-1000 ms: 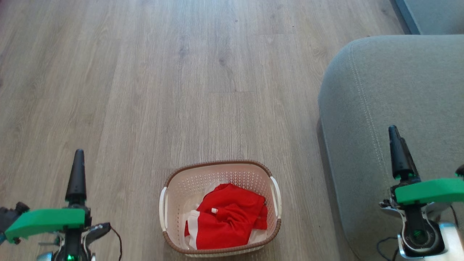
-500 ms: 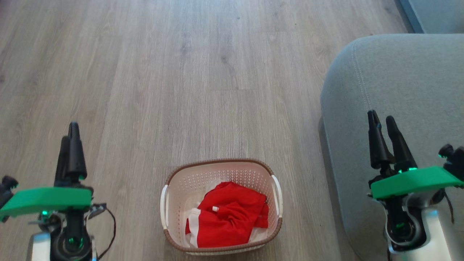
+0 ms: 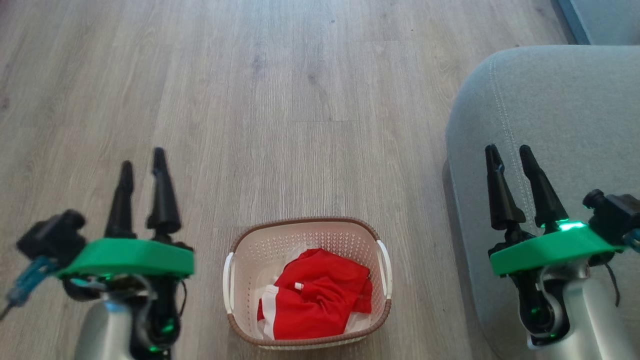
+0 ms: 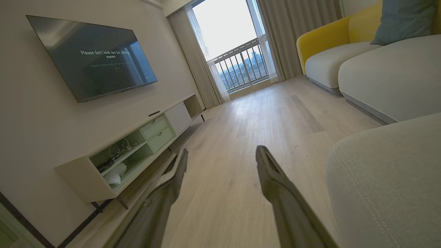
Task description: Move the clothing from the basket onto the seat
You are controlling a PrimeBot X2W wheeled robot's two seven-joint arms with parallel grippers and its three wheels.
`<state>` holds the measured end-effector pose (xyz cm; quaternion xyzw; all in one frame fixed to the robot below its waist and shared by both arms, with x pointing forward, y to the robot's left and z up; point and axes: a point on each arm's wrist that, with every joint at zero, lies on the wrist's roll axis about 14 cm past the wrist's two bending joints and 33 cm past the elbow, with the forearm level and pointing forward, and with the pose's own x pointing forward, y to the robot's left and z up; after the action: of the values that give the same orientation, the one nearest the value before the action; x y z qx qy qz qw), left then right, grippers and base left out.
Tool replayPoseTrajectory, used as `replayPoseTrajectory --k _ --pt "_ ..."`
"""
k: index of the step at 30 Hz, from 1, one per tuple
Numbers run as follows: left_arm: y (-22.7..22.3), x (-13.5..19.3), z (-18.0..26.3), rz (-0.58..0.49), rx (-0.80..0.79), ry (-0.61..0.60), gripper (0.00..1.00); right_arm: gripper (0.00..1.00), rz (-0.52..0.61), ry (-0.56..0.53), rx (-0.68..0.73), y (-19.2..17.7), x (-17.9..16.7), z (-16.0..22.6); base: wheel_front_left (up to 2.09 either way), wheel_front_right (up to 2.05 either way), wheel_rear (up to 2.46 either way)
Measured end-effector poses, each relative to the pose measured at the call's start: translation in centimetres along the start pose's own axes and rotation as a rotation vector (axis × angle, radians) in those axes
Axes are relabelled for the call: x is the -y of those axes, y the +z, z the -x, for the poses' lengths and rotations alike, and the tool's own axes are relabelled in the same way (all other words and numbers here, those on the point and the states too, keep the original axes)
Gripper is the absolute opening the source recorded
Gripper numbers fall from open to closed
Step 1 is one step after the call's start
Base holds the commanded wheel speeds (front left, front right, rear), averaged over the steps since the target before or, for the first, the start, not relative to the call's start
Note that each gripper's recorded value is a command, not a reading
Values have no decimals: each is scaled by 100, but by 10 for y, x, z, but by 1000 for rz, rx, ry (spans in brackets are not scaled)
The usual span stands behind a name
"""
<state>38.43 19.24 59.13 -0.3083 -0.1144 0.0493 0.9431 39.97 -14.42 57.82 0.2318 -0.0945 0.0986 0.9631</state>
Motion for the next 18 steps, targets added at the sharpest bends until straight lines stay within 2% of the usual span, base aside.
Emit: replayPoseTrajectory --k 8,12,18 --pt "-24 18 8 -155 -55 -50 100 100 19 -11 -54 -21 3 5 0 0 0" --pt "-32 21 11 -169 -68 -51 100 100 51 -7 -70 -28 3 7 0 0 0" --pt "-41 25 15 -256 -72 -79 100 100 68 -38 -151 -54 13 16 0 0 0"
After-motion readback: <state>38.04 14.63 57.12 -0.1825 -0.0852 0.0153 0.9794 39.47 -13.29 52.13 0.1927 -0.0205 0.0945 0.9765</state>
